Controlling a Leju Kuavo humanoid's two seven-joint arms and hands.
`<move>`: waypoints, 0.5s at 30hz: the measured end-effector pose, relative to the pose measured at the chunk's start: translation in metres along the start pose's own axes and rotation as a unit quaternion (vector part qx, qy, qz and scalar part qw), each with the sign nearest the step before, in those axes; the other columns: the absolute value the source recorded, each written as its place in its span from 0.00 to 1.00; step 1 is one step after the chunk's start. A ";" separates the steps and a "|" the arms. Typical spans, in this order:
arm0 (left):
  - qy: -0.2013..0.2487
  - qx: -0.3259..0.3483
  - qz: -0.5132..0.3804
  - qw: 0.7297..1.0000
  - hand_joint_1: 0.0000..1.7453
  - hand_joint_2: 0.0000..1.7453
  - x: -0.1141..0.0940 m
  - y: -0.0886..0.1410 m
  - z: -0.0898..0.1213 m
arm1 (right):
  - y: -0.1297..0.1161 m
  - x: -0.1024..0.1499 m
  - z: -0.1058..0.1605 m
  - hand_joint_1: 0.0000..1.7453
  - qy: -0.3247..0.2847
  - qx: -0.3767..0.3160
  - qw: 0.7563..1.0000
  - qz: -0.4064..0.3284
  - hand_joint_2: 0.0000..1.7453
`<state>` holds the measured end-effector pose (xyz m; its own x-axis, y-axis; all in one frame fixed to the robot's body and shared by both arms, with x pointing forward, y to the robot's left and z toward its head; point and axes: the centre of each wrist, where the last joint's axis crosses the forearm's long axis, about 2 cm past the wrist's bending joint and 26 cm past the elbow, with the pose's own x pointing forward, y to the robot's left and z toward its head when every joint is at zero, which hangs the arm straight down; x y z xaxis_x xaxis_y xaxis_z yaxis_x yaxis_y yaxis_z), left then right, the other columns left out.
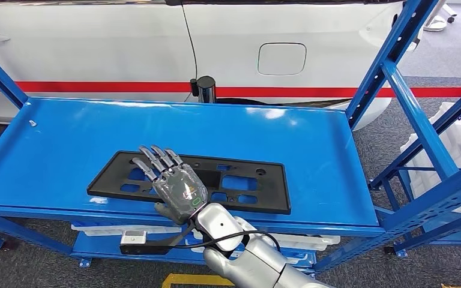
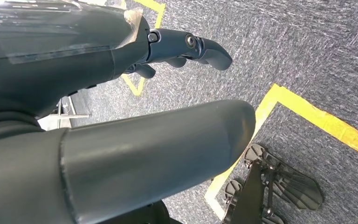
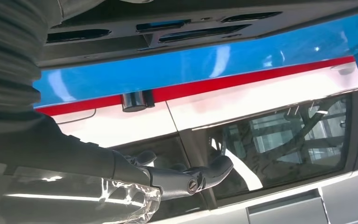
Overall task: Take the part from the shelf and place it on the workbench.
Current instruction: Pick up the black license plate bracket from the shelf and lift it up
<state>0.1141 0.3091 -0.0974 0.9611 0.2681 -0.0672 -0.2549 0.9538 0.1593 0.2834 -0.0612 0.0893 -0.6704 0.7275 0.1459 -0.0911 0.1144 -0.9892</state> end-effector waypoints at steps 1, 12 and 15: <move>0.000 0.000 -0.001 1.000 0.00 0.00 0.000 0.000 0.000 | 0.000 0.000 0.000 0.00 0.003 0.000 1.000 0.005 1.00; -0.005 0.004 -0.014 1.000 0.00 0.00 0.002 -0.002 0.001 | 0.008 -0.003 0.005 0.00 0.036 0.030 0.997 0.064 1.00; -0.006 0.004 -0.015 1.000 0.00 0.00 0.003 -0.003 0.002 | 0.010 -0.005 0.006 0.00 0.045 0.034 0.996 0.070 1.00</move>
<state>0.1183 0.3066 -0.0963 0.9695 0.2372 -0.0611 -0.2245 0.9604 0.1650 0.2817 -0.0681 0.0790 -0.6119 0.7909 0.0035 -0.0528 -0.0365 -0.9979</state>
